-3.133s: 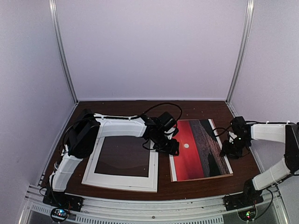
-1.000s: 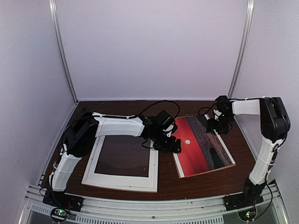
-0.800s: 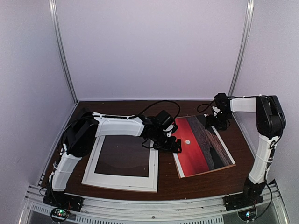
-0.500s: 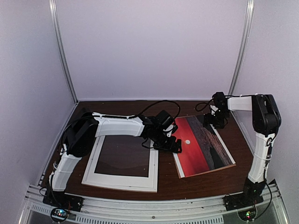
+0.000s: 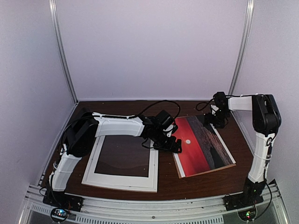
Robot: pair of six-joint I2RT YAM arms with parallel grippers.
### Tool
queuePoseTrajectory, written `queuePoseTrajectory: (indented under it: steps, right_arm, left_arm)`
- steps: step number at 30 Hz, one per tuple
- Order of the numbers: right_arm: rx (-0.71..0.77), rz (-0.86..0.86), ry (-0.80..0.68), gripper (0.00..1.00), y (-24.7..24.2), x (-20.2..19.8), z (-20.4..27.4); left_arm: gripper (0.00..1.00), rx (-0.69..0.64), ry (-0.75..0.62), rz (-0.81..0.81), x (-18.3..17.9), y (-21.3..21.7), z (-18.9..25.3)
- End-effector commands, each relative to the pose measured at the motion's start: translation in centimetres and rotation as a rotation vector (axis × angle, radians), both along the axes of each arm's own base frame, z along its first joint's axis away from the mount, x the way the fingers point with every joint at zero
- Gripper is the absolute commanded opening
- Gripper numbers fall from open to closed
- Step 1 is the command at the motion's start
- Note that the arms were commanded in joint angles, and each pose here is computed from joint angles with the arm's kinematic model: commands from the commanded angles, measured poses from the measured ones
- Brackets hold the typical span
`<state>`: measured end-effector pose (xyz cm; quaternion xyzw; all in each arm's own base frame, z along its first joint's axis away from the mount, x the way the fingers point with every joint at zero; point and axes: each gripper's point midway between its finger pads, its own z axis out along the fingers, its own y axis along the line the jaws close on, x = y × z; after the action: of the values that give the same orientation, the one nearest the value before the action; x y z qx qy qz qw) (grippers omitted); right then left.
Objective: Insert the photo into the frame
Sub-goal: Pick up the photo from the backboard.
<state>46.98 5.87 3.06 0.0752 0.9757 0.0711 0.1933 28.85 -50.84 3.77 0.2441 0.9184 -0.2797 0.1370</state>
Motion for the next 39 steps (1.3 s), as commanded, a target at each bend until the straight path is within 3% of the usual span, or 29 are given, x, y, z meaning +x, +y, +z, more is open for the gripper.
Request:
queuePoseTrajectory:
  steps: [1,16,27,39]
  right_arm:
    - [-0.006,-0.019,-0.021,0.77,-1.1,0.9,-0.4]
    - [-0.022,-0.061,-0.005,0.76,-2.1,0.8,-1.0]
    - [-0.053,-0.112,0.090,0.74,-4.2,-3.4,-1.7]
    - [-0.016,-0.085,0.167,0.57,-3.8,-7.5,-2.0]
  left_arm:
    - [0.91,0.106,0.044,0.016,-0.2,2.4,-3.1]
    - [0.91,0.110,0.047,0.015,0.0,2.6,-3.3]
    - [0.92,0.117,0.043,0.014,0.0,2.7,-3.2]
    - [0.91,0.119,0.050,0.014,-0.1,2.8,-3.5]
